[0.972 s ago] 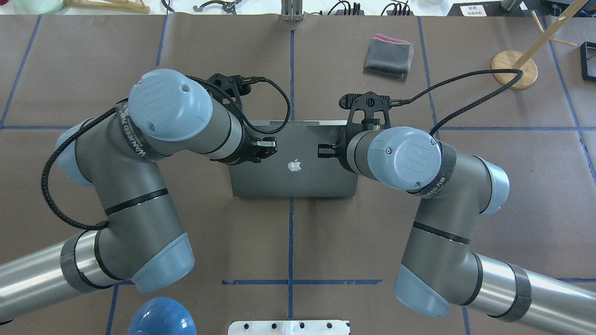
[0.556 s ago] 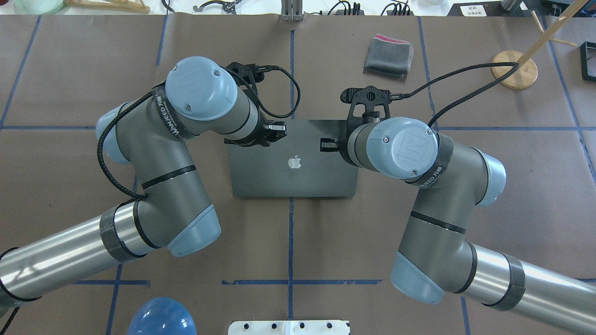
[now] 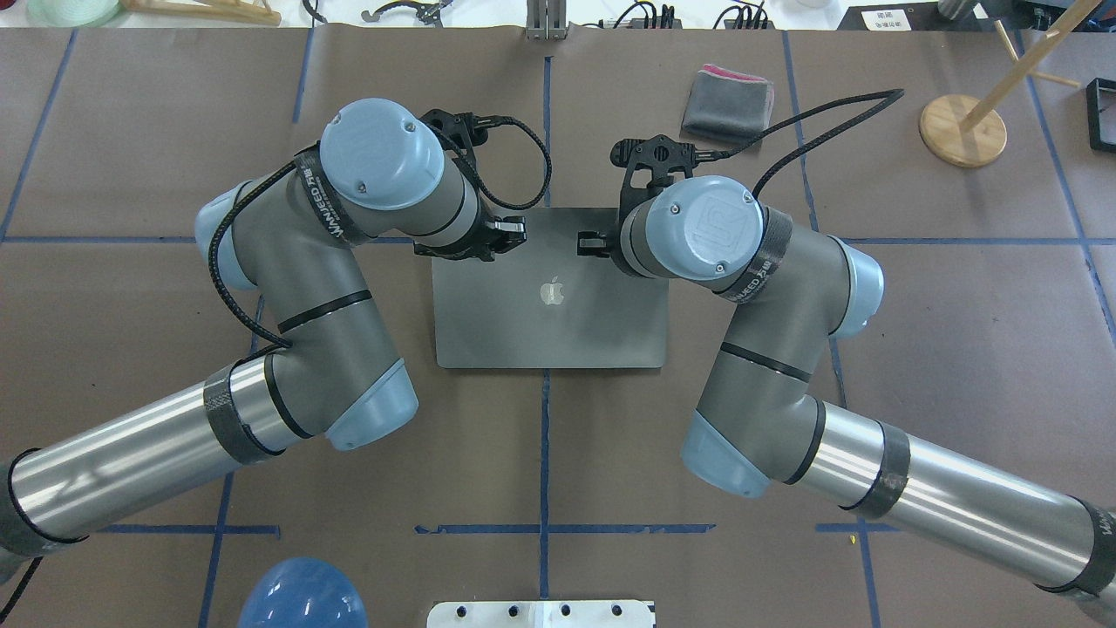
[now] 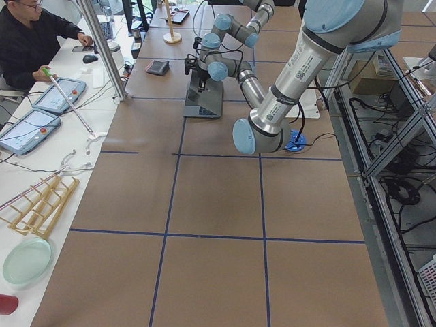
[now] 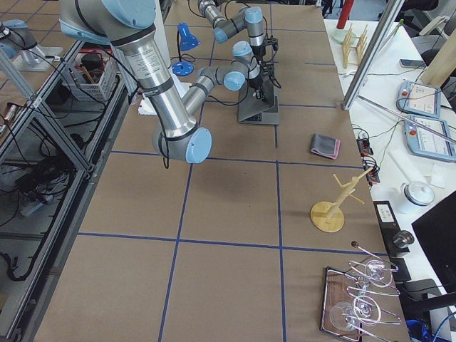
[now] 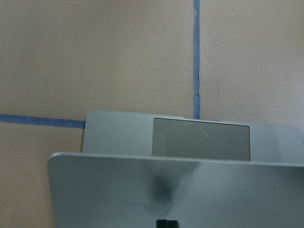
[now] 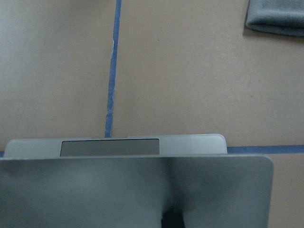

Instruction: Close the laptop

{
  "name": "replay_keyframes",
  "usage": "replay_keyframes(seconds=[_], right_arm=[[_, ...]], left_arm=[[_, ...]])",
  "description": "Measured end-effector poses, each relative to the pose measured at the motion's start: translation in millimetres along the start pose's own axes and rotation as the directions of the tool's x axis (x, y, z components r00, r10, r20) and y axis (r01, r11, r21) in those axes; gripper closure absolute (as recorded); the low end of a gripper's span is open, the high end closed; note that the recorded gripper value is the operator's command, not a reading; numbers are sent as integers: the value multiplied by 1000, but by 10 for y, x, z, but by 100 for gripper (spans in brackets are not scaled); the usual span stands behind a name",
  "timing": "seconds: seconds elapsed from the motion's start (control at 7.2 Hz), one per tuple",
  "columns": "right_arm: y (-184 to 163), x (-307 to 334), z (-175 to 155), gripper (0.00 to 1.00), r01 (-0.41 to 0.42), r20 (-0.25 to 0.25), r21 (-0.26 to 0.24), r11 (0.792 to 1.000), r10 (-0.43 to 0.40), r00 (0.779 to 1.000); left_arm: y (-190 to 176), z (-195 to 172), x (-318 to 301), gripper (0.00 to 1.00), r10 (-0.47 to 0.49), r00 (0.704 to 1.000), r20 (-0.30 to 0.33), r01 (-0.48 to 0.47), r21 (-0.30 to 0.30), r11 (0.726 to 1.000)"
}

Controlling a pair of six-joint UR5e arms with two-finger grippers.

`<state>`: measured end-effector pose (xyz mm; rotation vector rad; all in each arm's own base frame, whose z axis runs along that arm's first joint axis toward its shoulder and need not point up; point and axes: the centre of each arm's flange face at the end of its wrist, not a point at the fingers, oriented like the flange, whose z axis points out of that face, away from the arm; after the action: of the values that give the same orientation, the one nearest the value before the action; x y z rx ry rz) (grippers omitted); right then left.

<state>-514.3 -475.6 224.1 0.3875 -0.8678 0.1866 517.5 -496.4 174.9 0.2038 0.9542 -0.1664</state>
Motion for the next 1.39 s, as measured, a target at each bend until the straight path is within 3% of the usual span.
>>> replay_keyframes(seconds=[0.42, 0.97, 1.11, 1.25, 1.39], right_arm=[[-216, 22, 192, 100, -7, -21, -28, 1000, 6, 1000], [-437, 115, 150, 99, -7, -7, -63, 998, 6, 1000], [-526, 153, 94, 85, -5, 4, -71, 997, 5, 1000], [-630, 190, 3, 59, -10, 23, -82, 997, 12, 1000], [-759, 248, -109, 41, -21, 46, -102, 995, 26, 999]], left_arm=[[-142, 266, -30, 100, 1, 1000, 6, -1, 6, 1000], [-364, 644, -56, 100, -11, 1000, 26, 11, 12, 1000], [-398, 763, -76, 100, -14, 999, 32, 14, 11, 1000], [-418, 865, -111, 100, -15, 999, 36, 15, 10, 1000], [-422, 924, -134, 100, -16, 999, 40, 16, 8, 1000]])
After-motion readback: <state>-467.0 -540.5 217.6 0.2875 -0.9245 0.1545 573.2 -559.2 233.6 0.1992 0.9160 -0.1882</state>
